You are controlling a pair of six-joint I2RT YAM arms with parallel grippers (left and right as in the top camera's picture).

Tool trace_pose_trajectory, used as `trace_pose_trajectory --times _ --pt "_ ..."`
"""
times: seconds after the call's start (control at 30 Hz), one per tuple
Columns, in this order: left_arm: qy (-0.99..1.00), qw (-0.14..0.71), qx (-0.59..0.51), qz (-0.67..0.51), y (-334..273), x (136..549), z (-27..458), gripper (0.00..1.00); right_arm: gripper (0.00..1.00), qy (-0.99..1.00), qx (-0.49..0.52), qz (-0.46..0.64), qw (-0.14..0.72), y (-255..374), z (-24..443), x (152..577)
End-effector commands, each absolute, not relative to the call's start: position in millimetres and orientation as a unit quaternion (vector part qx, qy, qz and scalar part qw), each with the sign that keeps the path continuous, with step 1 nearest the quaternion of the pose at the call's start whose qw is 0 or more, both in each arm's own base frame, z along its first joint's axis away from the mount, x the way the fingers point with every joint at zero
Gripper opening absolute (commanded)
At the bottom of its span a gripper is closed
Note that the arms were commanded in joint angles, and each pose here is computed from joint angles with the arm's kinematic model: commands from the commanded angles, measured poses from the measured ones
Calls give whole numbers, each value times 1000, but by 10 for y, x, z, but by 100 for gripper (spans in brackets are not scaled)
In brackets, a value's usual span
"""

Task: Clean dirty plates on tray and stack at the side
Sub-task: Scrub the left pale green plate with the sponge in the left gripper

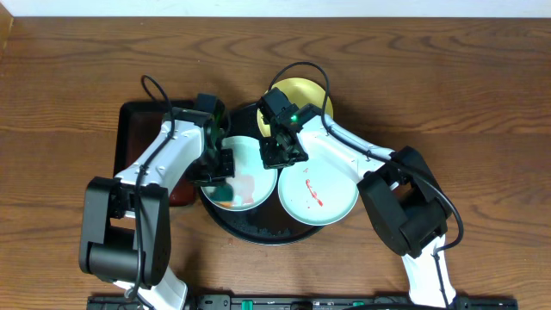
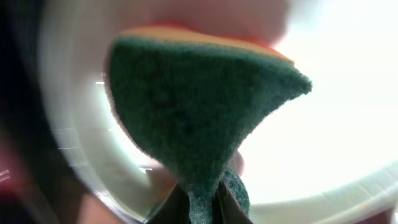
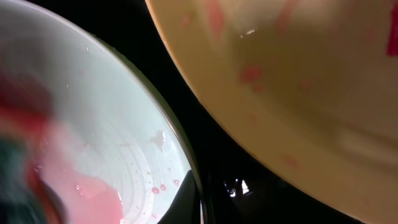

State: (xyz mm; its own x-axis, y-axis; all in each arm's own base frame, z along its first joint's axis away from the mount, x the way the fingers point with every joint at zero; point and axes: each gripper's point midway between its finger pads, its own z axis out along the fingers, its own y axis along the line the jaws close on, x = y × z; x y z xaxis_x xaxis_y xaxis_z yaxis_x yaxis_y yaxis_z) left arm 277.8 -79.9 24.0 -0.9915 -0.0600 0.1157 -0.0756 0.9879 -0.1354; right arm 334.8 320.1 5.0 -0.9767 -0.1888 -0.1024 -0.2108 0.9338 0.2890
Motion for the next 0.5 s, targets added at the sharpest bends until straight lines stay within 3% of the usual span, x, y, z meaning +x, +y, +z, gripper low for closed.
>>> trace_pose_trajectory --times 0.0,0.2,0.47 --pt "-974 70 -50 210 -1254 2701 344 7 1 986 -108 123 11 3133 -186 3193" --pt "-976 22 -52 212 -1279 2936 328 7 1 986 -113 123 10 3168 -186 3159" --pt "-994 -74 74 6 -593 3401 200 7 1 986 -113 121 12 3165 -188 3164"
